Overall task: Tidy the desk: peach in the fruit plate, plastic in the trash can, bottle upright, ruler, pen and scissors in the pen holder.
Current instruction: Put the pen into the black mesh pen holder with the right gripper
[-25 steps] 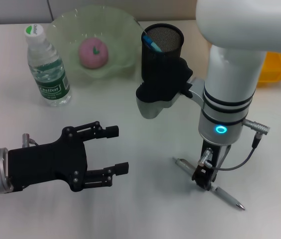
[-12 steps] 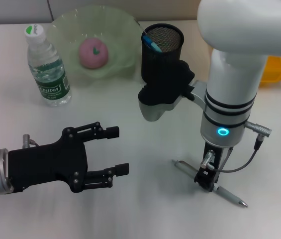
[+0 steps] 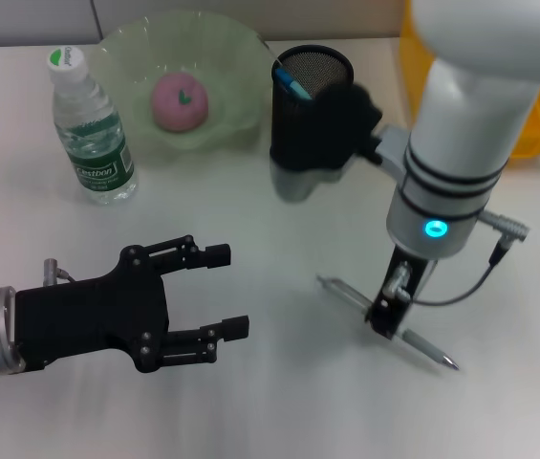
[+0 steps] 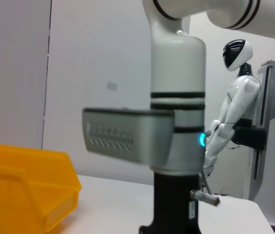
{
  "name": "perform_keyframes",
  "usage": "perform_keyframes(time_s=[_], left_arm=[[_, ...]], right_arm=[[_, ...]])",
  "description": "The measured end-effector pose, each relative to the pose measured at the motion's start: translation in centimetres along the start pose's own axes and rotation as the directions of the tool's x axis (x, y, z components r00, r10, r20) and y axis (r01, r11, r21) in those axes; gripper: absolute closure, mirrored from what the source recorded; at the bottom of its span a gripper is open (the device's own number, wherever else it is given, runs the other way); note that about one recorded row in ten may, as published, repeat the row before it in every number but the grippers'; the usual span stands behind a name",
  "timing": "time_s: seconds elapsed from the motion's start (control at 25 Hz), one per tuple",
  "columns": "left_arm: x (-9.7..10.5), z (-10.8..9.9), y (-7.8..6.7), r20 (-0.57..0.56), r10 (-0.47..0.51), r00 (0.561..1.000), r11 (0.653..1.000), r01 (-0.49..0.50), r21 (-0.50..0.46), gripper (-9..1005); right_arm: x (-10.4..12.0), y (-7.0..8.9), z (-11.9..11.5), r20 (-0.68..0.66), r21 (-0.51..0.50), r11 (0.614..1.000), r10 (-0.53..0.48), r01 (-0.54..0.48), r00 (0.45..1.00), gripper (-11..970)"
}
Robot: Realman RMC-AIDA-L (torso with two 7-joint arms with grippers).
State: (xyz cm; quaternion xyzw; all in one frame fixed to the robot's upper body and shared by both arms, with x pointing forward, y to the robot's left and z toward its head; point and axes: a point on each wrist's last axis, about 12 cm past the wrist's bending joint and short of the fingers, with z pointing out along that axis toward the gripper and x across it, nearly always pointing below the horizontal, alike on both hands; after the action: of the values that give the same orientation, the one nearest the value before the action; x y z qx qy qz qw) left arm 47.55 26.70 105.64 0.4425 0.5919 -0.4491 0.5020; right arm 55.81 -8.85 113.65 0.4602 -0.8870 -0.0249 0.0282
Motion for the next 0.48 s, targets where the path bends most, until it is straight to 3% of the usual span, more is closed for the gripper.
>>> perform_keyframes(time_s=[0.28, 0.36, 0.4, 0.48], left_arm=[[0.0, 0.0, 0.0, 0.006, -0.012, 1.000, 1.000, 0.012, 0.000, 221], [-0.1, 0.0, 0.0, 0.013, -0.024, 1.000, 1.000, 0.024, -0.004, 221], [-0.1, 0.1, 0.1, 0.014, -0.028, 1.000, 1.000, 0.028, -0.005, 221], [-0.2, 0.2, 0.2, 0.017, -0.041, 0.999, 0.999, 0.041, -0.006, 222]], right_arm=[[1.4, -3.2, -2.9, 0.237, -0.116, 0.993, 0.022, 0.006, 0.971, 829], [3.0, -5.0, -4.0, 0.388, -0.172, 0.985, 0.042, 0.027, 0.921, 829], [3.0, -5.0, -4.0, 0.388, -0.172, 0.985, 0.042, 0.027, 0.921, 829], [4.2, -6.0, -4.5, 0.494, -0.220, 0.974, 0.058, 0.061, 0.867, 829]])
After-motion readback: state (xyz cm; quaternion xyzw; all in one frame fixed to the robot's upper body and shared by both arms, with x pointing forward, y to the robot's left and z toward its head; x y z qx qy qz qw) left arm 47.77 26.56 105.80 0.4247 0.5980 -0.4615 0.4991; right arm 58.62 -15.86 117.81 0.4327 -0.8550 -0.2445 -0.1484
